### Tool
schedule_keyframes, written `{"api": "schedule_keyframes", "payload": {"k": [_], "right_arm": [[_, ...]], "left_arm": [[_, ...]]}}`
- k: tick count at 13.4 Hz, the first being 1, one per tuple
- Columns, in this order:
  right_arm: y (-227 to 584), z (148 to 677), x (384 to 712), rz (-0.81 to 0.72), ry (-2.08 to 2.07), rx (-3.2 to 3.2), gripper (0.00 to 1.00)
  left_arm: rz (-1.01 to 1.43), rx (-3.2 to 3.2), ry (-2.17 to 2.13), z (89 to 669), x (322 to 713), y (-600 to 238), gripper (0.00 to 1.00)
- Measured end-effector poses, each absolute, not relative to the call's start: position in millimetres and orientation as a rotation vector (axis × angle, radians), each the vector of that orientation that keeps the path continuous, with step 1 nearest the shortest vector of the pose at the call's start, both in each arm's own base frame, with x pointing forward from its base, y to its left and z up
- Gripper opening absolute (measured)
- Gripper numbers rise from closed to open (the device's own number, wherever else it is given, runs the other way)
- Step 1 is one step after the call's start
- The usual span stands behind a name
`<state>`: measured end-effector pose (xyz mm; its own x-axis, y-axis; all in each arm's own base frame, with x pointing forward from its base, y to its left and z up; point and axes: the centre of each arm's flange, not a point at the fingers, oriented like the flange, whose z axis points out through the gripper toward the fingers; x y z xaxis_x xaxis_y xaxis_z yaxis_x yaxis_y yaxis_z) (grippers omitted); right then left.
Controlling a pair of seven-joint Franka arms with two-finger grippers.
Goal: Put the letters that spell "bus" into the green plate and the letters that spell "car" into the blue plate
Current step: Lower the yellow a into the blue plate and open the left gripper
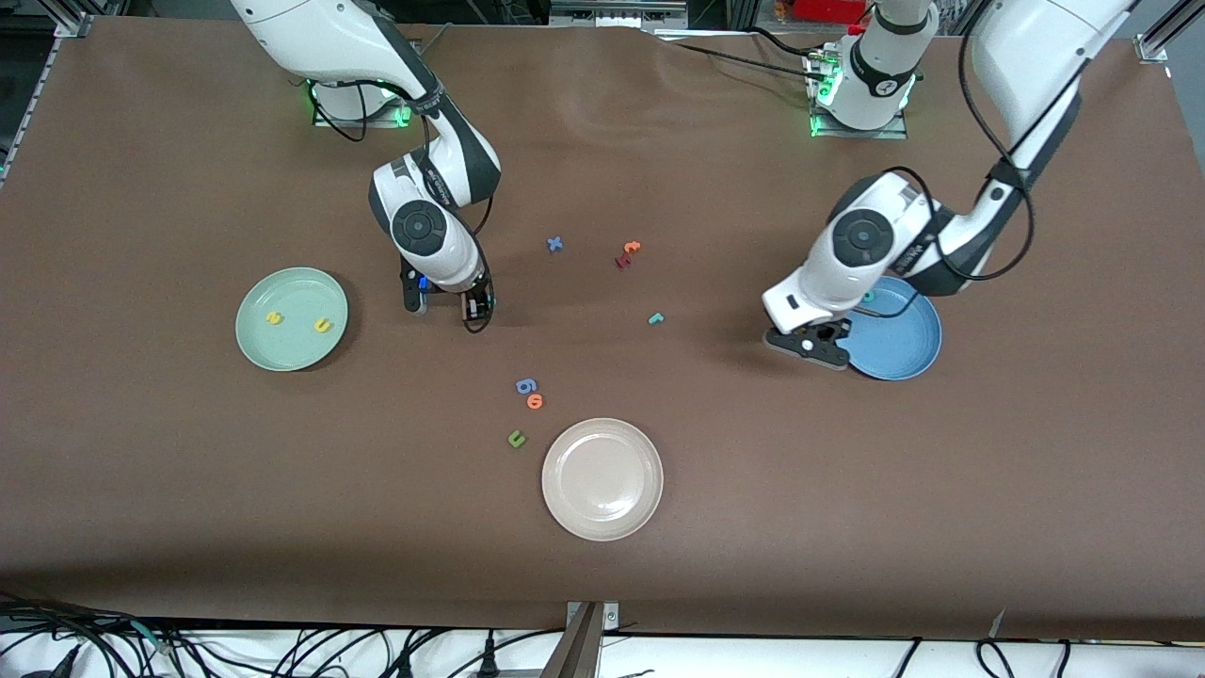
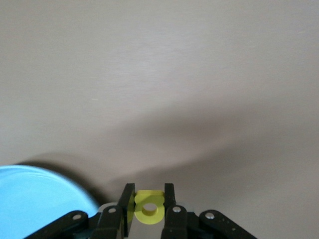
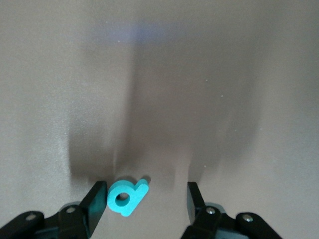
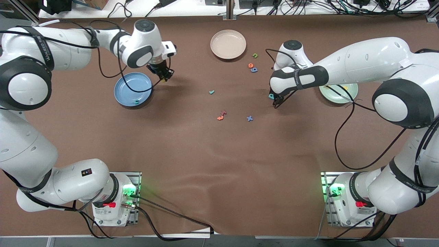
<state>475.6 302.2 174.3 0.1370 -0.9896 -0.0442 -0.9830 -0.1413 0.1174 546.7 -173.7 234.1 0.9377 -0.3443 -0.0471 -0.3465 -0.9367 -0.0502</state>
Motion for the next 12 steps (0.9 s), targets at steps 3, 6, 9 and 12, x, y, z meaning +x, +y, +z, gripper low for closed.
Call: {"api": "schedule_keyframes", "payload": {"k": [3, 6, 9, 12], "right_arm": [[300.0, 170.6, 472.4, -0.145, -2.053, 2.349, 0.74], [299.4, 169.6, 471.3, -0.135, -2.068, 2.356, 0.74], [301.1, 169.8, 470.6, -0.131, -2.072, 2.363, 0.70], [305.1, 173.6, 469.9, -0.126, -2.071, 2.378, 0.38]], "left_arm": [[0.084, -3.031, 0.560, 233.3, 558.9, -122.6, 0.28], [0.113, -3.050, 0.532, 234.4, 557.5, -93.5, 0.28], [0.135, -3.080, 0.536, 245.2, 547.7, -71.0, 0.28], [0.146, -3.106, 0.502, 247.5, 539.6, -45.1, 0.34]]}}
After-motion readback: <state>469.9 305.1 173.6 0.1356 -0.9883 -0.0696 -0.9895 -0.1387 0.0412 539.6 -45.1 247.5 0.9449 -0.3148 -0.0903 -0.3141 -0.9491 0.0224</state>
